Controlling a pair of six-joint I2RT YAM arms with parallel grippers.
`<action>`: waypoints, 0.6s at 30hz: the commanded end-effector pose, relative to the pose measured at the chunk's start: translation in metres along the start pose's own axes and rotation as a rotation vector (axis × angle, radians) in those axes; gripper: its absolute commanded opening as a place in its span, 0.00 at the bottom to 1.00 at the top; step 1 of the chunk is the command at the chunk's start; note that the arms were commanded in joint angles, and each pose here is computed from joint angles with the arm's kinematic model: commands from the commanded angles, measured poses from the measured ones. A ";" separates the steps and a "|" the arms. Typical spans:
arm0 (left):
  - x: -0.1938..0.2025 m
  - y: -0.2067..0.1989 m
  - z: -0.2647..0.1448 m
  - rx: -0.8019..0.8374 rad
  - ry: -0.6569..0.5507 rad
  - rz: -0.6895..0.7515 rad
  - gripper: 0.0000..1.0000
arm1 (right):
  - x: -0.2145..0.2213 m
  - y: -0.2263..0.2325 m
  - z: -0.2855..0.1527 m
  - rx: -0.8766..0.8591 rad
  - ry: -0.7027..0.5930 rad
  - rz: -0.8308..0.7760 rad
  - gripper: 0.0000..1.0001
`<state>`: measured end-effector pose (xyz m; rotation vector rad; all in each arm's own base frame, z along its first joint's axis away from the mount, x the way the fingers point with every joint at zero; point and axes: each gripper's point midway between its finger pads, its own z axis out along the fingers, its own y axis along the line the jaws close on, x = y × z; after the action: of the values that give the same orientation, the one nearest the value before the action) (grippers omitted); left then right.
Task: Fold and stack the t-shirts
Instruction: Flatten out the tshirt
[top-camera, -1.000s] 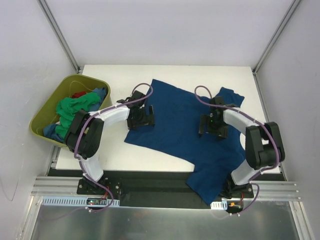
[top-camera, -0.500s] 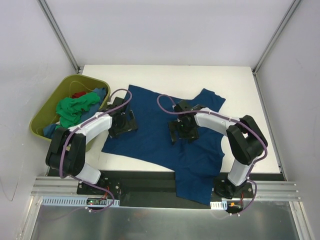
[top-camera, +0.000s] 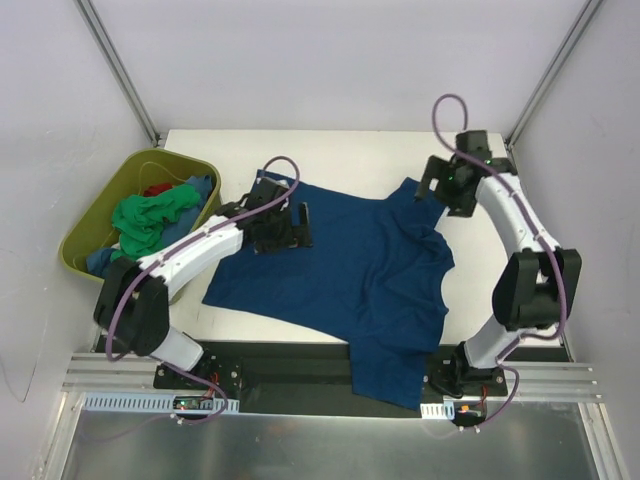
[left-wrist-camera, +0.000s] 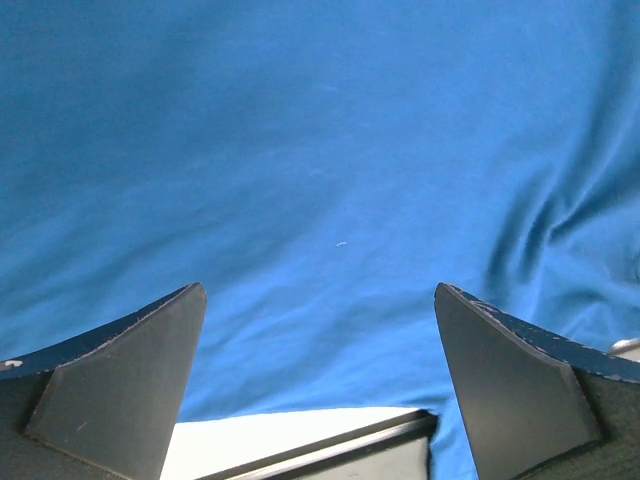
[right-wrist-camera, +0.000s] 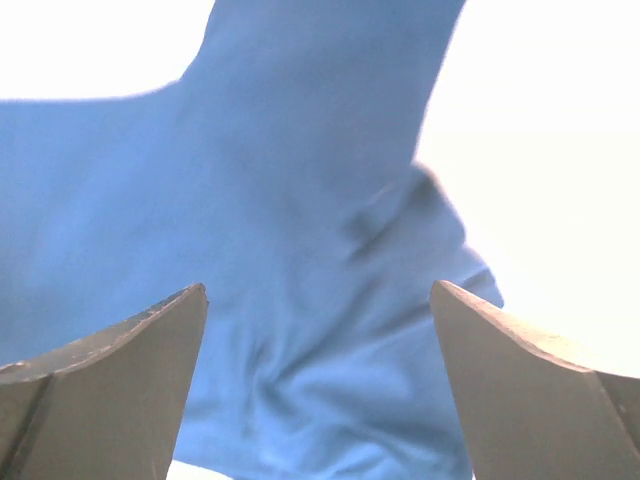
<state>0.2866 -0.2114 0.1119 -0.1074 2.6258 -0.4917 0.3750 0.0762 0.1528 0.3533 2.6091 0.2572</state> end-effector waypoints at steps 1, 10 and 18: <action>0.012 -0.016 0.028 0.053 0.113 0.026 0.99 | -0.041 -0.052 0.034 0.125 0.042 0.080 0.97; 0.021 -0.016 0.062 0.040 0.204 0.035 0.99 | -0.105 -0.084 0.112 0.149 0.081 0.116 0.64; 0.028 -0.002 0.073 0.000 0.234 0.016 0.99 | -0.082 -0.091 0.159 0.120 0.188 0.149 0.49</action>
<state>0.2884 -0.2417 0.0395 -0.0320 2.8520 -0.5077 0.5109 -0.0206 0.0311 0.5948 2.7553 0.1478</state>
